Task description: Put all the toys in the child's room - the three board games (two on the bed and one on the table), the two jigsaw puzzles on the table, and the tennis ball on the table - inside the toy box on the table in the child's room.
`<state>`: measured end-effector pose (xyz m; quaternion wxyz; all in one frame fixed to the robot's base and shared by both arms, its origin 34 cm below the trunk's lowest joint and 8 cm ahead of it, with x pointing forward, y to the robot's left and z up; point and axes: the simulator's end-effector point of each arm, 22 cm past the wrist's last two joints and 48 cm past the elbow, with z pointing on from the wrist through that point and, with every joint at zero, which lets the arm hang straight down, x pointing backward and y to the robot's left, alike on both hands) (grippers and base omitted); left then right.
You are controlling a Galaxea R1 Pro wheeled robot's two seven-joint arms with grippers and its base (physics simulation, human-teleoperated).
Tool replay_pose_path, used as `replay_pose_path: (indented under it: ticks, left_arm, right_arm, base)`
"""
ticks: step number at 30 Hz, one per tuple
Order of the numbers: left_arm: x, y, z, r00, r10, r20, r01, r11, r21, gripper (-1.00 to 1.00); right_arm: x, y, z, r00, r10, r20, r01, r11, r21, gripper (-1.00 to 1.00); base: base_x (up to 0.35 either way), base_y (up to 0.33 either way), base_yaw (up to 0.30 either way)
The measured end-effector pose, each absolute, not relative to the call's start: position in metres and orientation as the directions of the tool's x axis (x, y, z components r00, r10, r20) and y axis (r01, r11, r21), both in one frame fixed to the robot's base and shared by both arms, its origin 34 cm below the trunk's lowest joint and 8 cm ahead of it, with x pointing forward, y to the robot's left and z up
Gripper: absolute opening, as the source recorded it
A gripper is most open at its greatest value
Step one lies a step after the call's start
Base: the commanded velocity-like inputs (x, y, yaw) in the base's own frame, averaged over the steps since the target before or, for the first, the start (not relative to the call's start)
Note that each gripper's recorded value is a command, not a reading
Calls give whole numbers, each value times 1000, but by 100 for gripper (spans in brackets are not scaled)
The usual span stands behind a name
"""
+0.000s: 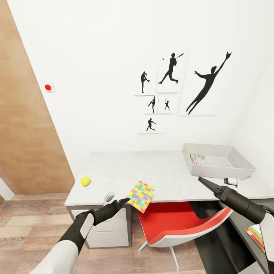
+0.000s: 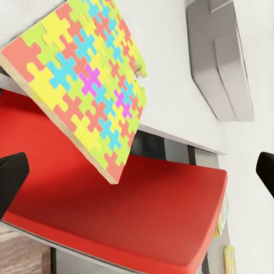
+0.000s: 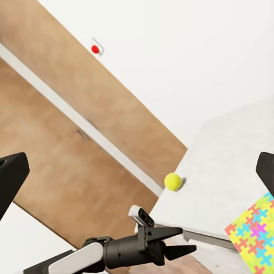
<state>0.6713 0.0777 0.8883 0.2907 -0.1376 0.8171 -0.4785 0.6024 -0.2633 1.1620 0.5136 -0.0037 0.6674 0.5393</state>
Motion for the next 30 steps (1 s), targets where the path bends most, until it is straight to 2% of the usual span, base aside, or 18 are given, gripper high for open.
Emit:
replay_pose_path:
  ticks: [7, 13, 18, 30]
  left_arm:
    - [675, 82, 883, -787, -516, -338, 45, 498, -866, 100]
    - [677, 81, 878, -788, -516, -336, 43, 498, -866, 100]
    - [679, 81, 873, -788, -516, -336, 42, 499, -866, 100]
    - [678, 79, 857, -795, -515, -321, 29, 495, -868, 100]
  right_arm:
    - [598, -257, 1165, -500, 542, -676, -565, 387, 729, 100]
    - [583, -245, 1180, -531, 540, -654, -620, 278, 733, 100]
    - [576, -242, 1188, -527, 542, -654, -657, 227, 718, 100]
    - [573, -240, 1171, -542, 543, -641, -652, 210, 729, 100]
  base:
    - [0, 0, 0]
    - [0, 0, 0]
    - [0, 0, 0]
    - [0, 0, 0]
